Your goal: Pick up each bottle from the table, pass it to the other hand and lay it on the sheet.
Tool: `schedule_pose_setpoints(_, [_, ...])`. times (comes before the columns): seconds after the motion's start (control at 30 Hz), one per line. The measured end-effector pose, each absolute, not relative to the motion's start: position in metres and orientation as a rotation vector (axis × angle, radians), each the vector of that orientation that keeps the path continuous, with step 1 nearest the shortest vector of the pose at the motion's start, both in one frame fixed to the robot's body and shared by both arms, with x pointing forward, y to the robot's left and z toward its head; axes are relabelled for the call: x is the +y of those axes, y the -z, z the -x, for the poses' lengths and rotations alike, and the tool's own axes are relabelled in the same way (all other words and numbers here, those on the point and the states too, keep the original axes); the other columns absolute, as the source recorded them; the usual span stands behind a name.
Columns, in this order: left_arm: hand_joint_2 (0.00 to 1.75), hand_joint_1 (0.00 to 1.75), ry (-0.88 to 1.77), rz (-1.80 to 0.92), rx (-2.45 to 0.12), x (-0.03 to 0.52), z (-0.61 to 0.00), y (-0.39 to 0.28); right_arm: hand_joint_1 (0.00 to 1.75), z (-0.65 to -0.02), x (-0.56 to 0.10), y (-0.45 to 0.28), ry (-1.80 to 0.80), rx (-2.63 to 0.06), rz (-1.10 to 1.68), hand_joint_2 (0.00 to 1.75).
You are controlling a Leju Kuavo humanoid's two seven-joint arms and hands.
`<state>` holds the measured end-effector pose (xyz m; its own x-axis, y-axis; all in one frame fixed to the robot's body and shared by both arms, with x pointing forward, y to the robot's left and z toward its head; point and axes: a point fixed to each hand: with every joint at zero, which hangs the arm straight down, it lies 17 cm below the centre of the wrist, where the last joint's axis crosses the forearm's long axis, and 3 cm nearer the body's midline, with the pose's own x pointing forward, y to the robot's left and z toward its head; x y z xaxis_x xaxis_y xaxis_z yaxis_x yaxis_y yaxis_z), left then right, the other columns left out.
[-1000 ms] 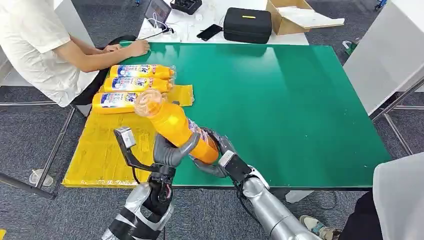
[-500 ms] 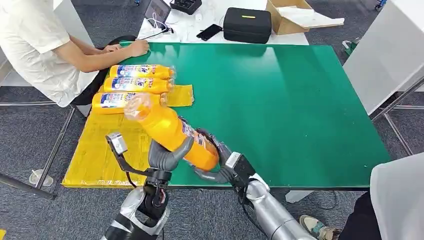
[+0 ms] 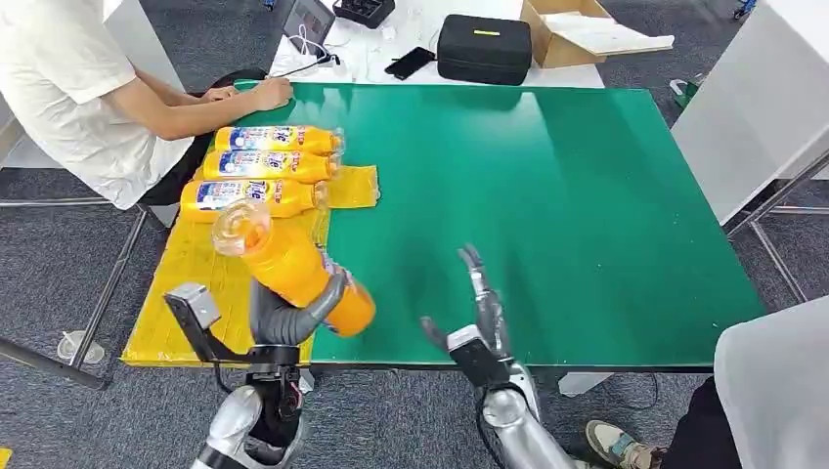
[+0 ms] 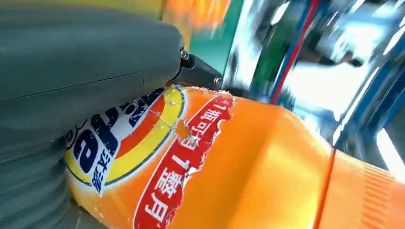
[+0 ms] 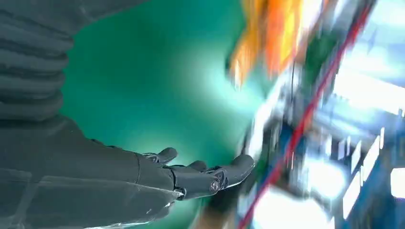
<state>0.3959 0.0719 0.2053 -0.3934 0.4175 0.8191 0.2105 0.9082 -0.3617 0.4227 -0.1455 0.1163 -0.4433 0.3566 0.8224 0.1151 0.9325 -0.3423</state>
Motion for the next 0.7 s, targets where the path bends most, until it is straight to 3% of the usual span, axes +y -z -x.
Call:
schedule_pose_setpoints(0.3, [1.75,1.75,0.120,-0.232,-2.217,0.107,-0.396,-0.212,0.00,-0.423,-0.230,-0.158,-0.049,-2.077,0.549,0.00])
schedule_pose_setpoints(0.33, [1.75,1.75,0.159,-0.261,-2.205,0.108,-0.400,-0.208,0.00,-0.424,-0.233,-0.160,-0.044,-2.082,0.548,1.75])
schedule_pose_setpoints(0.7, [1.75,1.75,0.499,-0.434,-1.993,0.114,-0.451,-0.138,0.00,-0.426,-0.232,-0.170,-0.055,-2.111,0.526,1.75])
